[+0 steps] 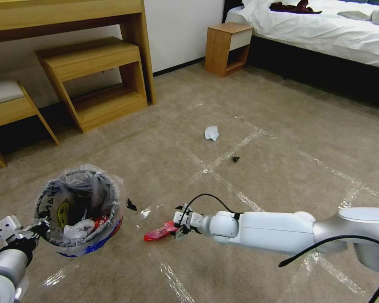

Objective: Pick up the trash bin and place the garbage on the floor into it.

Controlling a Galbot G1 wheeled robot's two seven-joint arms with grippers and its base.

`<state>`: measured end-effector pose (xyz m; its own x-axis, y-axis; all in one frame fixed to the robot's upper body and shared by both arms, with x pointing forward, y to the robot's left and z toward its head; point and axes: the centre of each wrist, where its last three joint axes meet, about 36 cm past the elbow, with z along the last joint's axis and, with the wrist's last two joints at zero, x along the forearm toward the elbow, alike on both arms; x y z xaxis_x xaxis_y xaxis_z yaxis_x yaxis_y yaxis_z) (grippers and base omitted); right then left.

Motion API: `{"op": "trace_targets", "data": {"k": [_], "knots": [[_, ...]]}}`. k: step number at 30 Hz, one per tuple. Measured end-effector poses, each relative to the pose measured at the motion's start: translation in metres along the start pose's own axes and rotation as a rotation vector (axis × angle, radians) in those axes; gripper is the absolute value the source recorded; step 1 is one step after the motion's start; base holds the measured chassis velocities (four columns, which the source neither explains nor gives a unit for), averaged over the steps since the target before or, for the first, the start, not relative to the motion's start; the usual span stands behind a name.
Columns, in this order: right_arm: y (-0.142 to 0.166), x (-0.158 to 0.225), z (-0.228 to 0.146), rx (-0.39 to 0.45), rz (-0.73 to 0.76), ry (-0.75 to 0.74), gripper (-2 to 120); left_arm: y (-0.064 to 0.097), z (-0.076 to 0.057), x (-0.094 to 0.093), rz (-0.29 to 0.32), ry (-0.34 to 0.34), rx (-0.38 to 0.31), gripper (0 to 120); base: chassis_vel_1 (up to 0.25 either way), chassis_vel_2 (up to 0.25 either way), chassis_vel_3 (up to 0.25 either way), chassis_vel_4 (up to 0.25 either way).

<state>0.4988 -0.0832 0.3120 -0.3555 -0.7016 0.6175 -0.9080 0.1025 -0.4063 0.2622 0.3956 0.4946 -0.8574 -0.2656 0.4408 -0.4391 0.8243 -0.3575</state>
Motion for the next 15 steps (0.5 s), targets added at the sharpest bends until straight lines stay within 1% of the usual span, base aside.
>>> {"op": "trace_targets", "data": {"k": [4,5,6,7,8,9,11,13,14,15], "knots": [[-0.02,-0.017,0.008,0.112,-0.064,-0.067,100,0.001,0.0,0.0,-0.003,-0.002,0.003,1,0.0,0.0,0.0,0.0],[-0.02,-0.017,0.008,0.112,-0.064,-0.067,100,0.001,0.0,0.0,-0.003,-0.002,0.003,1,0.0,0.0,0.0,0.0],[-0.031,-0.021,0.011,0.153,-0.069,-0.069,100,0.002,0.0,0.0,-0.004,-0.002,0.005,1,0.0,0.0,0.0,0.0],[-0.034,-0.022,0.012,0.166,-0.069,-0.069,100,0.002,0.0,0.0,-0.004,-0.002,0.005,1,0.0,0.0,0.0,0.0],[-0.047,-0.024,0.019,0.216,-0.074,-0.068,100,0.002,0.001,-0.001,-0.005,-0.002,0.007,1,0.0,0.0,0.0,0.0],[-0.047,-0.024,0.019,0.216,-0.074,-0.068,100,0.002,0.001,-0.001,-0.005,-0.002,0.007,1,0.0,0.0,0.0,0.0],[-0.066,-0.025,0.024,0.283,-0.085,-0.048,100,0.003,0.002,-0.002,-0.006,0.0,0.01,1,0.0,0.0,0.0,0.0],[-0.08,-0.024,0.028,0.316,-0.091,-0.02,100,0.003,0.002,-0.004,-0.007,-0.001,0.012,1,0.0,0.0,0.0,0.0],[-0.08,-0.024,0.028,0.316,-0.091,-0.02,100,0.003,0.002,-0.004,-0.007,-0.001,0.012,1,0.0,0.0,0.0,0.0],[-0.084,-0.024,0.029,0.334,-0.107,-0.01,100,0.004,0.002,-0.005,-0.008,-0.001,0.014,1,0.0,0.0,0.0,0.0]]}}
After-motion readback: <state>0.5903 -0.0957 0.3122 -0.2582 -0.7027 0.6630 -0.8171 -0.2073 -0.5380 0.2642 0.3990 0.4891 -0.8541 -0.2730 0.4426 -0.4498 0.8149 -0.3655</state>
